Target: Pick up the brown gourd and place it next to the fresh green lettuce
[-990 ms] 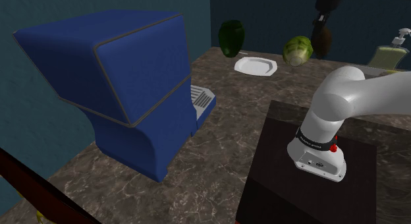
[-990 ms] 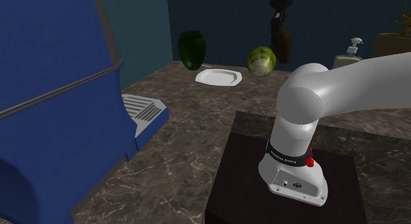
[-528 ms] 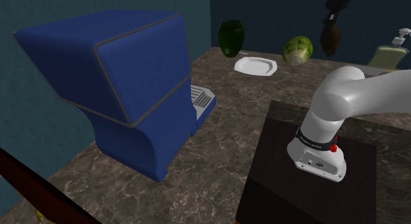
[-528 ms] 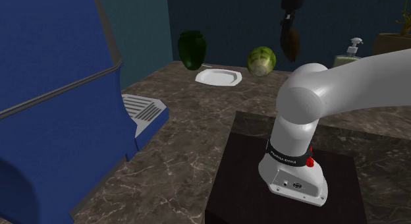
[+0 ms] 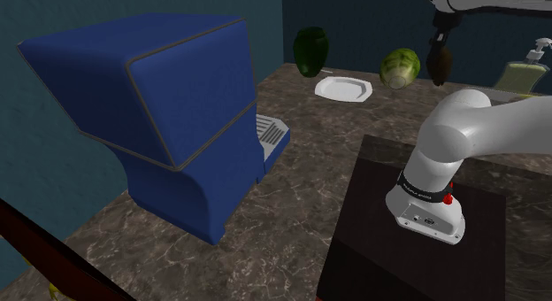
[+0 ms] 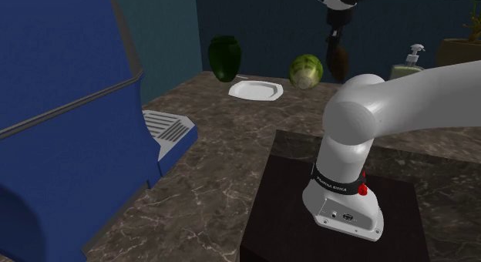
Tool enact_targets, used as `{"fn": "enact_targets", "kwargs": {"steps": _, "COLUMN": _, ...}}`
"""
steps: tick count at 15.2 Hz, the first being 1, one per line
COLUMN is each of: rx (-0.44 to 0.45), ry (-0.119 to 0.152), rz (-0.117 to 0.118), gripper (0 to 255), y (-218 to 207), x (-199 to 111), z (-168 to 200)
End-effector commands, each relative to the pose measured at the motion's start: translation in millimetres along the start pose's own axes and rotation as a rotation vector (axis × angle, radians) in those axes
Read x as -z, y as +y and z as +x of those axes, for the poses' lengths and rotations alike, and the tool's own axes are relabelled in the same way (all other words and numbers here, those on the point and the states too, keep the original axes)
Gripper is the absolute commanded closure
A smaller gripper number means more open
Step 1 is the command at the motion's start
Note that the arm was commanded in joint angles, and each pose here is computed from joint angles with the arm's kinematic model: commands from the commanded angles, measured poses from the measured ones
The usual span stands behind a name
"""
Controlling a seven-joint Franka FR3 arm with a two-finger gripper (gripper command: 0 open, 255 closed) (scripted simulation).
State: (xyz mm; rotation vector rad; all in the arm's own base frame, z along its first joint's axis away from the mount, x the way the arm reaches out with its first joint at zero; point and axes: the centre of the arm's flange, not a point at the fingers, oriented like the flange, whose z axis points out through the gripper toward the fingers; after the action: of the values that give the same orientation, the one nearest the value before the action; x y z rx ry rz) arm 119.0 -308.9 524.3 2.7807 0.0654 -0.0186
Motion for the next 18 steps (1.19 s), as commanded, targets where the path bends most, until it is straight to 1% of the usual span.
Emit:
{"fn": "enact_targets", "kwargs": {"steps": 1, "rx": 0.0, "ry": 0.0, "rz": -0.001, "gripper": 255, "y": -4.0, "x": -9.8, "z": 0.0}}
{"fn": "enact_targets", "kwargs": {"steps": 18, "rx": 0.0, "ry": 0.0, "rz": -0.001, "gripper": 255, "y": -35.6, "x": -93.8, "z": 1.9}}
